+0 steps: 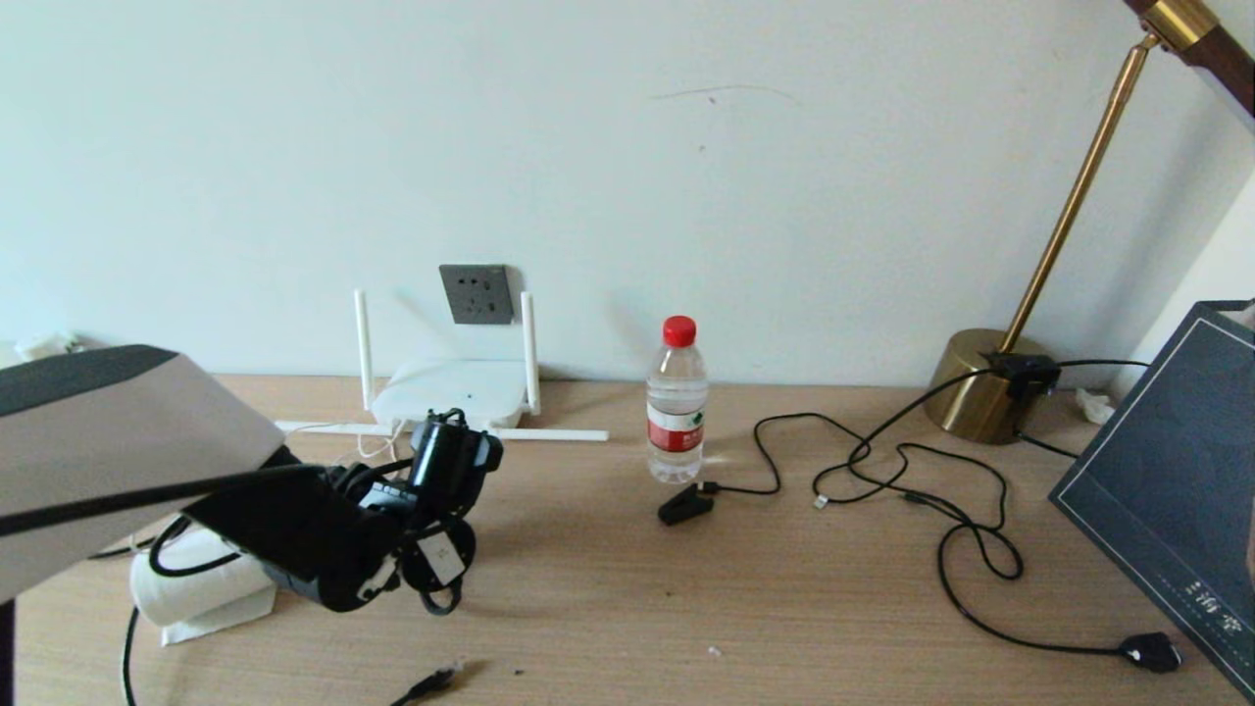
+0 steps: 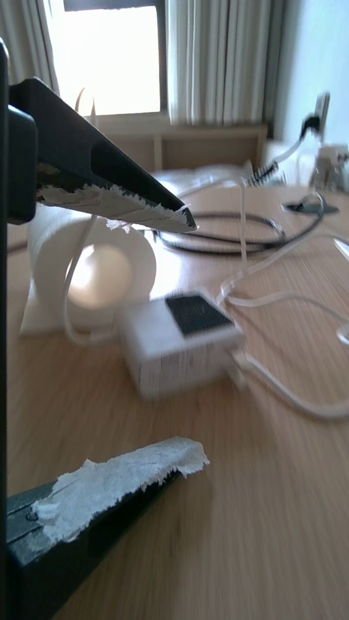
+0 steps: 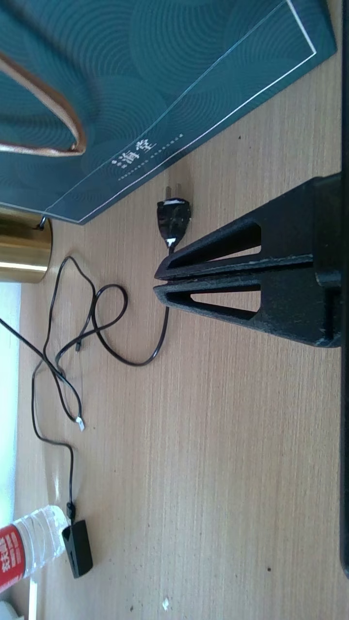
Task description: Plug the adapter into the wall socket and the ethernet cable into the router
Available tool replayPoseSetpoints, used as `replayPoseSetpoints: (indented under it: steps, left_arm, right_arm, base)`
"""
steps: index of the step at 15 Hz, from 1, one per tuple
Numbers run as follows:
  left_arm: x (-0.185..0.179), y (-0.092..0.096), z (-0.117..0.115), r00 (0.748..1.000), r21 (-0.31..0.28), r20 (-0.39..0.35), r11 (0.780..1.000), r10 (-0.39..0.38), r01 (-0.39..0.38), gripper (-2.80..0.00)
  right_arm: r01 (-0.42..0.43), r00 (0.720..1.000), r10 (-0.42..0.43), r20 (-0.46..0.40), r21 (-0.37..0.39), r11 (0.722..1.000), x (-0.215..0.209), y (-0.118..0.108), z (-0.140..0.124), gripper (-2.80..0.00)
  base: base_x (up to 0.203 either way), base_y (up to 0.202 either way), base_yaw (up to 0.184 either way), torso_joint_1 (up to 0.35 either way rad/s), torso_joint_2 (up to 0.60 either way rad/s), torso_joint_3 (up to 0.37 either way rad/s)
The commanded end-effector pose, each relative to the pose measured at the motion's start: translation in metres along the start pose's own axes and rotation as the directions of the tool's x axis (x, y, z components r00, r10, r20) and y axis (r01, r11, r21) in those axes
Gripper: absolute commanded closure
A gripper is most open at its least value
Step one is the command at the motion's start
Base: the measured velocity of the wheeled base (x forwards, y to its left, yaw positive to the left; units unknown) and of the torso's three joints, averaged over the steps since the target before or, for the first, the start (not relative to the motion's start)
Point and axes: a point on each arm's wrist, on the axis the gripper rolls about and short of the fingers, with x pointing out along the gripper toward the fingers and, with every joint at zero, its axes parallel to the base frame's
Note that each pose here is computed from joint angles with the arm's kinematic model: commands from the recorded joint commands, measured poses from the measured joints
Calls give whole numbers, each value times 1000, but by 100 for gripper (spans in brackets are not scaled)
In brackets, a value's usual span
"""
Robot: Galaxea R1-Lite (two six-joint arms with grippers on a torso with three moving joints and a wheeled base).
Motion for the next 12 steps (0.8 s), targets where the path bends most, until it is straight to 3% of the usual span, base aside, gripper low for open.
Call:
replayPoseSetpoints:
  steps: [1, 3, 5, 7, 8, 9, 10, 11, 12]
  left_arm:
    - [-10, -2, 3, 999, -61, 31, 998, -16, 18, -280]
    - [-7, 10, 3, 997, -178, 49, 982, -63, 70, -280]
    - [0, 31, 2, 991, -308, 67, 942, -117, 132, -280]
    - [2, 52, -3, 975, -424, 86, 878, -205, 222, -280]
    - [0, 63, -6, 954, -469, 112, 832, -277, 297, -280]
    - [-3, 78, -9, 911, -513, 161, 756, -380, 406, -280]
    - [-5, 93, -13, 844, -544, 219, 657, -490, 523, -280]
    - [-4, 106, -18, 758, -559, 270, 544, -593, 625, -280]
    - [3, 121, -25, 664, -577, 316, 418, -678, 702, -280]
  right_arm:
    - [0, 1000, 0, 0, 0, 1000, 0, 0, 0, 0]
    - [0, 1000, 0, 0, 0, 1000, 0, 0, 0, 0]
    - [0, 1000, 0, 0, 0, 1000, 0, 0, 0, 0]
    - [0, 1000, 0, -2, 0, 1000, 0, 0, 0, 0]
    - [0, 1000, 0, 0, 0, 1000, 0, 0, 0, 0]
    - [0, 1000, 0, 0, 0, 1000, 0, 0, 0, 0]
    - [0, 1000, 0, 0, 0, 1000, 0, 0, 0, 0]
    - [0, 1000, 0, 0, 0, 1000, 0, 0, 0, 0]
    - [0, 1000, 0, 0, 0, 1000, 0, 0, 0, 0]
  base:
    - [0, 0, 0, 0, 0, 0]
    - [0, 0, 0, 0, 0, 0]
    - [0, 0, 0, 0, 0, 0]
    - [0, 0, 0, 0, 0, 0]
    - [0, 0, 0, 0, 0, 0]
    - [0, 0, 0, 0, 0, 0]
    - [0, 0, 0, 0, 0, 0]
    - [0, 0, 0, 0, 0, 0]
    - [0, 0, 0, 0, 0, 0]
